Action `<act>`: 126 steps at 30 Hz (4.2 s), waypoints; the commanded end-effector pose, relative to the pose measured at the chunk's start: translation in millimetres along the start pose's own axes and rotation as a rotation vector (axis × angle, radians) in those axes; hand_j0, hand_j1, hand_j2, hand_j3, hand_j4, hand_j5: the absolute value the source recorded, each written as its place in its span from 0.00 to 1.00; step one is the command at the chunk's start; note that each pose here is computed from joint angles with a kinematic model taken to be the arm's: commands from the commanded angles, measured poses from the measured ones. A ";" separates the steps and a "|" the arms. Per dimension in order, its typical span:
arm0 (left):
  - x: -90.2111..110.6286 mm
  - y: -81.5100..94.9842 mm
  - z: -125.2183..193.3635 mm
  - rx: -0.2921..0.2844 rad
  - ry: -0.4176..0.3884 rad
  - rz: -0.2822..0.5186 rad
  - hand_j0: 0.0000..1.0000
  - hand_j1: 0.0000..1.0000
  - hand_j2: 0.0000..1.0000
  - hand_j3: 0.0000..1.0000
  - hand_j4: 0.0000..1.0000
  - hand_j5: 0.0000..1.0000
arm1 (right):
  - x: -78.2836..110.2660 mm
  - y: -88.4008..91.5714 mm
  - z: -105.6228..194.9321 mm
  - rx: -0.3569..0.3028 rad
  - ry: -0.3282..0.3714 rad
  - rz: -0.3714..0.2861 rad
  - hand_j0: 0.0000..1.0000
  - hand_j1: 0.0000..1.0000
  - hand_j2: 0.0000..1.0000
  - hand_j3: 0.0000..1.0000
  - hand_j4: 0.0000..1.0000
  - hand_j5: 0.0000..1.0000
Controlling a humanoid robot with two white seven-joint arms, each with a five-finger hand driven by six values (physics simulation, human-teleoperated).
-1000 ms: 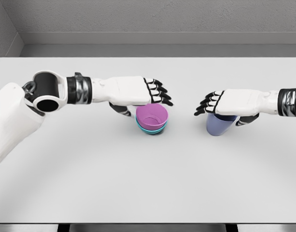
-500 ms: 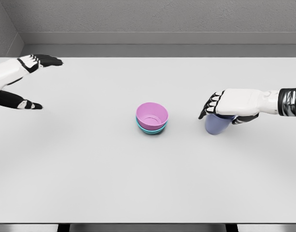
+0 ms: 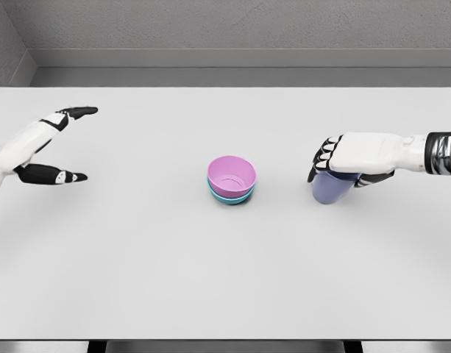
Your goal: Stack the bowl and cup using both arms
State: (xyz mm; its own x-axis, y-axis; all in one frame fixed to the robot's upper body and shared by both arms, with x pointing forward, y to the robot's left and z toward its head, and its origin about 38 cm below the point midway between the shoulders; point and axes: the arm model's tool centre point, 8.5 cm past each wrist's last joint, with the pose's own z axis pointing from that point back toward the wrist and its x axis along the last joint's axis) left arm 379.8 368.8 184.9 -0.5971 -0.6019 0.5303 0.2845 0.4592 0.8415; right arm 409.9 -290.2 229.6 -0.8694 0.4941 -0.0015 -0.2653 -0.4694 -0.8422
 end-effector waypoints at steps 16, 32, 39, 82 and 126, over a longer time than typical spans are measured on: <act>-3.9 -10.2 2.6 0.003 0.017 0.026 1.00 1.00 1.00 1.00 1.00 1.00 | -0.2 -0.8 0.1 -0.005 0.000 -0.004 0.62 0.62 0.62 0.62 0.62 0.62; -8.7 -14.0 3.3 0.007 0.030 0.042 1.00 1.00 1.00 1.00 1.00 1.00 | 0.0 -2.3 -0.4 -0.010 -0.002 -0.005 0.56 0.56 0.56 0.56 0.56 0.56; -8.0 -14.4 1.6 0.011 0.025 0.045 1.00 1.00 1.00 1.00 1.00 1.00 | -0.8 -6.0 0.3 -0.016 0.001 0.001 0.52 0.52 0.52 0.52 0.52 0.52; -8.4 -15.0 1.5 0.012 0.026 0.047 1.00 1.00 1.00 1.00 1.00 1.00 | 25.7 -80.8 -12.3 -0.215 -0.130 0.063 0.48 0.48 0.48 0.48 0.48 0.48; -9.6 -15.7 0.4 0.017 0.028 0.052 1.00 1.00 1.00 1.00 1.00 1.00 | 72.6 -104.7 -66.5 -0.258 -0.311 0.101 0.49 0.49 0.49 0.49 0.49 0.49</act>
State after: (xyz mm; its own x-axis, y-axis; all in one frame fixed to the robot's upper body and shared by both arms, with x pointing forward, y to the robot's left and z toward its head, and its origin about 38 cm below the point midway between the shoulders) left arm 380.7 367.5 166.0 -0.5615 -0.5987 0.5712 0.3023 0.4942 0.8151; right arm 403.0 -159.9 283.8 -0.9801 0.1970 0.0254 -0.0837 -0.2939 -0.9522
